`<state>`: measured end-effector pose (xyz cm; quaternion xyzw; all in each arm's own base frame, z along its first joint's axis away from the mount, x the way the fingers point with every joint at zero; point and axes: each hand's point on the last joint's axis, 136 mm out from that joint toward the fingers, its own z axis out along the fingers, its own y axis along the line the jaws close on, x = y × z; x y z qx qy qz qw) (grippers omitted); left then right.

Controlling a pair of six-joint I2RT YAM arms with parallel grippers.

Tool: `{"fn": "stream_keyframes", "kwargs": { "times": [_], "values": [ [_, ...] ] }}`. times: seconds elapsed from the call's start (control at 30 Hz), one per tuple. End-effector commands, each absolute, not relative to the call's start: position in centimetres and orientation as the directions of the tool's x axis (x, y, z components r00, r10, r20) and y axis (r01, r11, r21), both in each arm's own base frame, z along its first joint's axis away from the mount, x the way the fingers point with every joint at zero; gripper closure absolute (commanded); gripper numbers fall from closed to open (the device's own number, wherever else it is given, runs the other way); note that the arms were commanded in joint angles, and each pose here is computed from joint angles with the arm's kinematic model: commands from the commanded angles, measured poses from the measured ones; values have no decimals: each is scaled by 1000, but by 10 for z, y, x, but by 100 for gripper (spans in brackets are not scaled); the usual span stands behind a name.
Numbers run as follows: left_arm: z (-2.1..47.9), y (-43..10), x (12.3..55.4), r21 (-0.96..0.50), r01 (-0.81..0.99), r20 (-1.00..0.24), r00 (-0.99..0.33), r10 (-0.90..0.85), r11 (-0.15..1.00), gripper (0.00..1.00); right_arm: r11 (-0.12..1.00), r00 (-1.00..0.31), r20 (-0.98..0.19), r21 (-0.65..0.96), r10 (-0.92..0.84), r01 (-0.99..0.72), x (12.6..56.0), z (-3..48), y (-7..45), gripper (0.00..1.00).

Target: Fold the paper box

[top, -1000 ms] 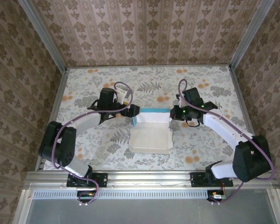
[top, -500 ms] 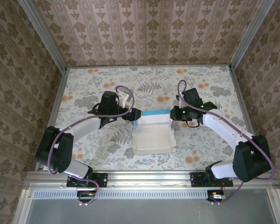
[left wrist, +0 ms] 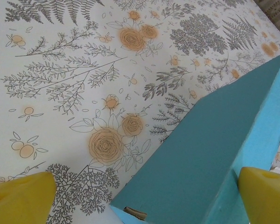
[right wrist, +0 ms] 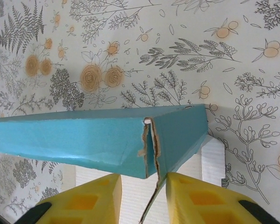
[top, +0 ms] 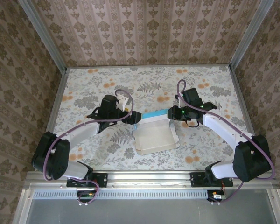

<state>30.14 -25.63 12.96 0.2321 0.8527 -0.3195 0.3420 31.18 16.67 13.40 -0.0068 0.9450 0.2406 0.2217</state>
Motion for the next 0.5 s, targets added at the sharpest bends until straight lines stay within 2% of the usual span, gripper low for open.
{"fn": "stream_keyframes", "kwargs": {
  "times": [0.0,0.23,0.47],
  "values": [
    [94,-243,283,-375,565,-641,-731,235,735,0,858,-873,-477,487,104,-164,318,162,172,64],
    [88,-244,280,-364,571,-634,-731,254,736,0,862,-858,-502,477,108,-171,315,171,161,59],
    [85,-245,281,-364,572,-630,-732,258,735,0,879,-837,-541,437,88,-190,301,179,142,58]
  ]
}}
